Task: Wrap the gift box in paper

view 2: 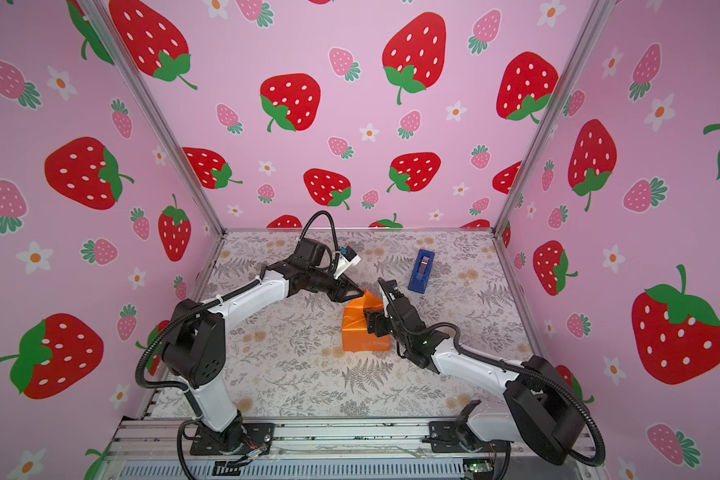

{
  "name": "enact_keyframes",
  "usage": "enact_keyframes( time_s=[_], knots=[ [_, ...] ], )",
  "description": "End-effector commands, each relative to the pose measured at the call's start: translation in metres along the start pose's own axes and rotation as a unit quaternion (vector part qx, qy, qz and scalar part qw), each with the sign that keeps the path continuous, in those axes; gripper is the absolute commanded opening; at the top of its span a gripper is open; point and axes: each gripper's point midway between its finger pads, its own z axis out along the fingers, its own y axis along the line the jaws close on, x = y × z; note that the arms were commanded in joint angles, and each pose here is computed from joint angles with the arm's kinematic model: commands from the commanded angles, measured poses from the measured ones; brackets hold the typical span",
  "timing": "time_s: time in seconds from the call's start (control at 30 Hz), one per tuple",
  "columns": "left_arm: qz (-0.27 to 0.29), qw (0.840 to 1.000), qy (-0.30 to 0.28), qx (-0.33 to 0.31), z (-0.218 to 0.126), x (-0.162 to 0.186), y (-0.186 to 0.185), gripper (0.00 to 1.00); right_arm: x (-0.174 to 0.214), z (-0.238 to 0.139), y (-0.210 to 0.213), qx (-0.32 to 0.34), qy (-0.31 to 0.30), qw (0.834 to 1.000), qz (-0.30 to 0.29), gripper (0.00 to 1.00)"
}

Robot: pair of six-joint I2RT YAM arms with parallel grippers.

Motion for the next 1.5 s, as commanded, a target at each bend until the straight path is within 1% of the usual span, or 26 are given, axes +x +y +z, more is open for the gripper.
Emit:
enact_keyframes(
  time_s=[0.0,0.2,0.37,0.47,0.6,0.7,0.73,0.77,0.87,0.93,0.97,1.03,1.1,1.17,1.2,1.3,1.47],
  knots=[
    [0.019,0.999,-0.012,0.027,-0.004,-0.016,-0.011,0.41,0.056,0.0,-0.016,0.026,0.097,0.995,-0.024,0.82],
    [0.018,0.998,-0.031,0.06,-0.006,-0.026,-0.021,0.32,0.058,0.0,-0.016,0.026,0.098,0.995,-0.024,0.82],
    [0.018,0.996,-0.038,0.081,-0.007,-0.032,-0.028,0.29,0.057,0.0,-0.017,0.028,0.097,0.995,-0.022,0.82],
    [0.017,0.995,-0.039,0.087,-0.007,-0.034,-0.029,0.23,0.057,0.0,-0.017,0.029,0.098,0.995,-0.022,0.82],
    [0.017,0.994,-0.042,0.098,-0.007,-0.037,-0.032,0.13,0.057,0.0,-0.017,0.028,0.098,0.995,-0.022,0.82],
    [0.017,0.994,-0.042,0.103,-0.006,-0.037,-0.033,0.07,0.057,0.001,-0.018,0.03,0.098,0.994,-0.022,0.82],
    [0.017,0.994,-0.043,0.102,-0.007,-0.037,-0.033,0.02,0.057,0.001,-0.018,0.031,0.098,0.994,-0.022,0.82],
    [0.016,0.994,-0.043,0.101,-0.007,-0.038,-0.032,0.0,0.059,0.001,-0.018,0.031,0.1,0.994,-0.022,0.82],
    [0.014,0.995,-0.05,0.08,-0.01,-0.042,-0.028,0.0,0.059,0.001,-0.018,0.03,0.101,0.994,-0.023,0.82],
    [0.011,0.996,-0.059,0.06,-0.014,-0.046,-0.024,0.04,0.061,0.001,-0.018,0.03,0.103,0.994,-0.022,0.82],
    [0.012,0.996,-0.065,0.057,-0.018,-0.049,-0.025,0.11,0.06,0.001,-0.018,0.03,0.103,0.994,-0.023,0.82],
    [0.008,0.996,-0.076,0.047,-0.025,-0.055,-0.022,0.18,0.06,0.001,-0.017,0.029,0.103,0.994,-0.024,0.82],
    [0.008,0.995,-0.087,0.043,-0.032,-0.061,-0.023,0.27,0.06,0.001,-0.017,0.028,0.102,0.994,-0.024,0.81],
    [0.01,0.994,-0.092,0.049,-0.036,-0.064,-0.028,0.37,0.06,0.002,-0.017,0.028,0.103,0.994,-0.024,0.81],
    [0.012,0.994,-0.093,0.056,-0.037,-0.064,-0.031,0.4,0.06,0.002,-0.017,0.028,0.103,0.994,-0.024,0.81],
    [0.012,0.993,-0.093,0.076,-0.036,-0.063,-0.036,0.46,0.06,0.002,-0.017,0.028,0.103,0.994,-0.024,0.81],
    [0.003,0.993,-0.071,0.098,-0.022,-0.051,-0.037,0.47,0.06,0.003,-0.016,0.026,0.103,0.994,-0.024,0.81]
  ],
)
